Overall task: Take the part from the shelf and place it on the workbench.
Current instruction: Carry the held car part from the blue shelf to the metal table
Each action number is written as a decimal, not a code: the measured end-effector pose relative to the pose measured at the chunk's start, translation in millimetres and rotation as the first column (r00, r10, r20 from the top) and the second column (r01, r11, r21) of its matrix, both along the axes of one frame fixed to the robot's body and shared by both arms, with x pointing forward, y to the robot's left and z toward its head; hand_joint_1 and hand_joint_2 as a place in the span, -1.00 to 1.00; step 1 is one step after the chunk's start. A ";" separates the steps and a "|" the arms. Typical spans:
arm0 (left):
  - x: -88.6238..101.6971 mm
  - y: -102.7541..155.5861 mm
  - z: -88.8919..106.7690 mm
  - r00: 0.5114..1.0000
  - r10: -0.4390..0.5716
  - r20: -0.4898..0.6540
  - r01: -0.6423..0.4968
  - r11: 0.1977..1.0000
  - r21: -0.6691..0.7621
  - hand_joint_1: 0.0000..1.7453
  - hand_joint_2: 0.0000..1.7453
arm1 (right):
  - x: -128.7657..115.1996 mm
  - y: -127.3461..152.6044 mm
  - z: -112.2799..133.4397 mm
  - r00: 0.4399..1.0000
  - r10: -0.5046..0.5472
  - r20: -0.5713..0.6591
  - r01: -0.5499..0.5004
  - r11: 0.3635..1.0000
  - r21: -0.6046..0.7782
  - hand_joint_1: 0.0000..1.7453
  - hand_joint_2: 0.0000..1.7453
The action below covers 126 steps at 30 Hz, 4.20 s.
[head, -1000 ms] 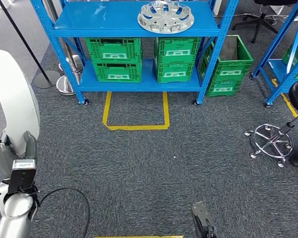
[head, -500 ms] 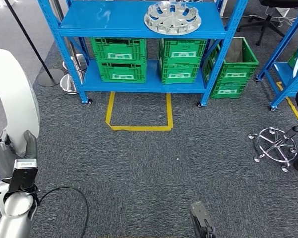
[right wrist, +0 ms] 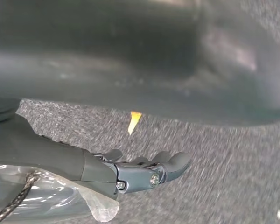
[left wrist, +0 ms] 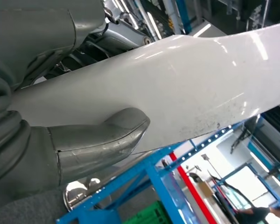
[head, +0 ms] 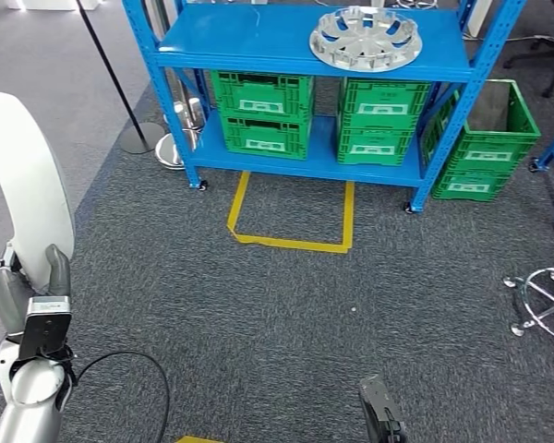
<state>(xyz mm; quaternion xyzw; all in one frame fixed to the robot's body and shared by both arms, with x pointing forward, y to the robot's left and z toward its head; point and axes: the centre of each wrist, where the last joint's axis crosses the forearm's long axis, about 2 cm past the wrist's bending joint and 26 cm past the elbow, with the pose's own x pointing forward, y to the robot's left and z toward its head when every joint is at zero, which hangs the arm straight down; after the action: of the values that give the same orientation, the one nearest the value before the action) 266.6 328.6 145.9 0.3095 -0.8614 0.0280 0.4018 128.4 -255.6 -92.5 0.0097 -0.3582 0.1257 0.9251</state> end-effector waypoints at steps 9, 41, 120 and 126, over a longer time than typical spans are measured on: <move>0.6 0.0 0.0 1.000 -0.001 0.000 0.001 1.000 0.000 1.00 1.00 | 2.1 0.0 0.6 1.000 -0.003 0.004 0.003 1.000 0.001 -1.00 -1.00; 3.5 0.6 1.7 1.000 0.000 0.010 0.000 1.000 -0.005 1.00 1.00 | 4.3 0.4 1.2 0.999 0.035 0.009 -0.035 0.999 -0.015 -1.00 -1.00; 8.3 -6.0 7.9 0.999 -0.012 0.031 0.012 1.000 -0.008 1.00 1.00 | -1.5 -2.5 -0.6 0.998 0.061 -0.005 -0.062 0.997 -0.044 -1.00 -1.00; 7.6 -6.4 5.4 1.000 -0.013 0.021 0.013 1.000 -0.010 1.00 1.00 | -3.8 -2.9 -1.3 0.998 0.062 -0.009 -0.062 0.997 -0.044 -1.00 -1.00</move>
<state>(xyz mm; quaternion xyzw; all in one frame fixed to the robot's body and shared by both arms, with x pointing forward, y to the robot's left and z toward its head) 274.2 322.2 151.3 0.3013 -0.8675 0.0332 0.3944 124.5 -258.5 -93.8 0.0009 -0.3512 0.1621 0.9222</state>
